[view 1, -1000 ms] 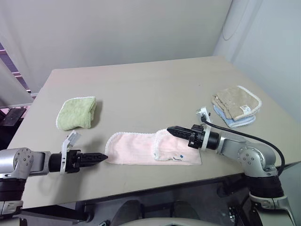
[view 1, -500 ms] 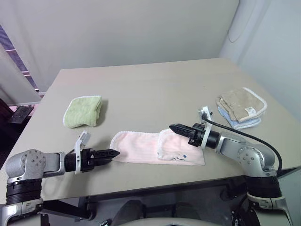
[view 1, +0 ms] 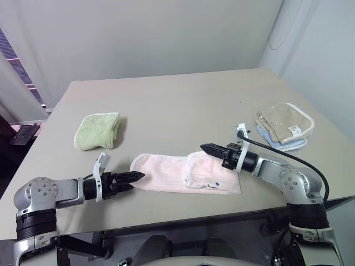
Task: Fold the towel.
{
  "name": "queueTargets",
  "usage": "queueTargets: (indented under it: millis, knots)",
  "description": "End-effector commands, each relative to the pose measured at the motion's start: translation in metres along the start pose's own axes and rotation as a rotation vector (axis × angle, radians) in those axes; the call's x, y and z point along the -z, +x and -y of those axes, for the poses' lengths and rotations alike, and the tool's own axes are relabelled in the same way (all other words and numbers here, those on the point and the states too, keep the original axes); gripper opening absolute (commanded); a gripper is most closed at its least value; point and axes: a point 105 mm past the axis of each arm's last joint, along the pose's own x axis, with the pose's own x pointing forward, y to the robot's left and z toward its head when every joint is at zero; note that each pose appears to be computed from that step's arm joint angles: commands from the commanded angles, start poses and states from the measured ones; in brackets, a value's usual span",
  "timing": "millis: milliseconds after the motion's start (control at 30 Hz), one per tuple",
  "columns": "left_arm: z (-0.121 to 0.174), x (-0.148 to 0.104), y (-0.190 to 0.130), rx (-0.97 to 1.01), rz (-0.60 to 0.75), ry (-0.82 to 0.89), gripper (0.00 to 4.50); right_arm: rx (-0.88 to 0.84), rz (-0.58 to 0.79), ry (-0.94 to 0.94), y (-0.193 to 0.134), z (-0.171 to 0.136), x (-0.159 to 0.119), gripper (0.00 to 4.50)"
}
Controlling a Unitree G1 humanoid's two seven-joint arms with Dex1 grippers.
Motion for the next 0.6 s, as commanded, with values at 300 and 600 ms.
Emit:
queueTargets:
  millis: [300,600]
  knots:
    - [0.007,-0.010,-0.006,0.019,0.053,0.012,0.05,0.056,0.070,-0.014,-0.002,0.009,-0.016,0.00]
    - [0.035,-0.019,-0.016,0.031,-0.027,0.295,0.05,-0.029,0.042,-0.103,-0.019,-0.007,-0.004,0.00]
